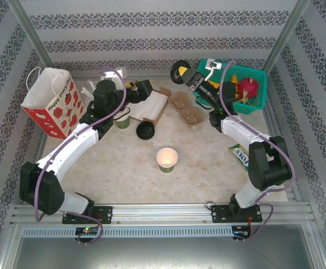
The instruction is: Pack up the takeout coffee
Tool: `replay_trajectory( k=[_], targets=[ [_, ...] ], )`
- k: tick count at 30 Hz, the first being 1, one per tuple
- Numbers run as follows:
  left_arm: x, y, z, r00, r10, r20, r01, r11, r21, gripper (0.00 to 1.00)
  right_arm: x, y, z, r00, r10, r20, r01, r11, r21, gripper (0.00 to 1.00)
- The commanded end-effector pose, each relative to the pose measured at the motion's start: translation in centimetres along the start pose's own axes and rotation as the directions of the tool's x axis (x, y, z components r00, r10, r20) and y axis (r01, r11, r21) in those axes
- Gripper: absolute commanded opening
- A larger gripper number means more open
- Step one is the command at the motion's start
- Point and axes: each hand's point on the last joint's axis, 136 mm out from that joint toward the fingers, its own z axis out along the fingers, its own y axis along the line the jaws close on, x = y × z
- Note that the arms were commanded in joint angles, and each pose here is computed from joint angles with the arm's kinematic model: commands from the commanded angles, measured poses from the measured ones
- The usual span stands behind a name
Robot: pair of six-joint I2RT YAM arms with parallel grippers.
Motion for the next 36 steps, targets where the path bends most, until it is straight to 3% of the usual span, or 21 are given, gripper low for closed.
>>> replay_trajectory(
  k=[1, 6, 9, 11, 16, 19, 24, 36],
  targets=[
    [2.7, -2.5, 1.0, 0.895, -0.364, -0.256, 0.403, 0.908, 0.118, 0.96, -0.4, 3.7, 0.6, 0.975, -0.219, 0.037, 0.221, 0.972, -0.08, 0.0],
    [2.6, -4.4, 3.3, 0.763, -0.487, -0.425, 0.607, 0.766, 0.212, 0.77, 0.8, 5.1, 1.6, 0.927, -0.366, 0.074, 0.372, 0.924, -0.087, 0.0],
    [1.6, -5.5, 4.1, 0.717, -0.527, -0.455, 0.679, 0.675, 0.288, 0.69, 0.8, 5.2, 2.0, 0.916, -0.385, 0.117, 0.394, 0.917, -0.068, 0.0],
    [1.1, -5.8, 4.2, 0.71, -0.538, -0.455, 0.694, 0.646, 0.317, 0.67, 0.9, 5.1, 2.1, 0.912, -0.388, 0.131, 0.398, 0.916, -0.056, 0.0],
    [0.8, -5.6, 3.2, 0.743, -0.525, -0.415, 0.658, 0.686, 0.31, 0.67, 0.6, 3.6, 2.0, 0.9, -0.406, 0.157, 0.407, 0.913, 0.025, 0.0],
    [0.5, -6.0, 2.7, 0.753, -0.514, -0.41, 0.646, 0.694, 0.317, 0.64, 1.0, 3.7, 2.3, 0.896, -0.422, 0.141, 0.425, 0.905, 0.008, 0.0],
    [-0.2, -7.0, 2.7, 0.717, -0.536, -0.446, 0.69, 0.633, 0.351, 0.56, 1.7, 4.4, 2.9, 0.884, -0.443, 0.148, 0.452, 0.891, -0.031, 0.0],
    [0.0, -6.3, 3.3, 0.673, -0.587, -0.451, 0.732, 0.617, 0.289, 0.47, 2.1, 5.3, 2.8, 0.862, -0.463, 0.207, 0.478, 0.878, -0.032, 0.0]
  ],
)
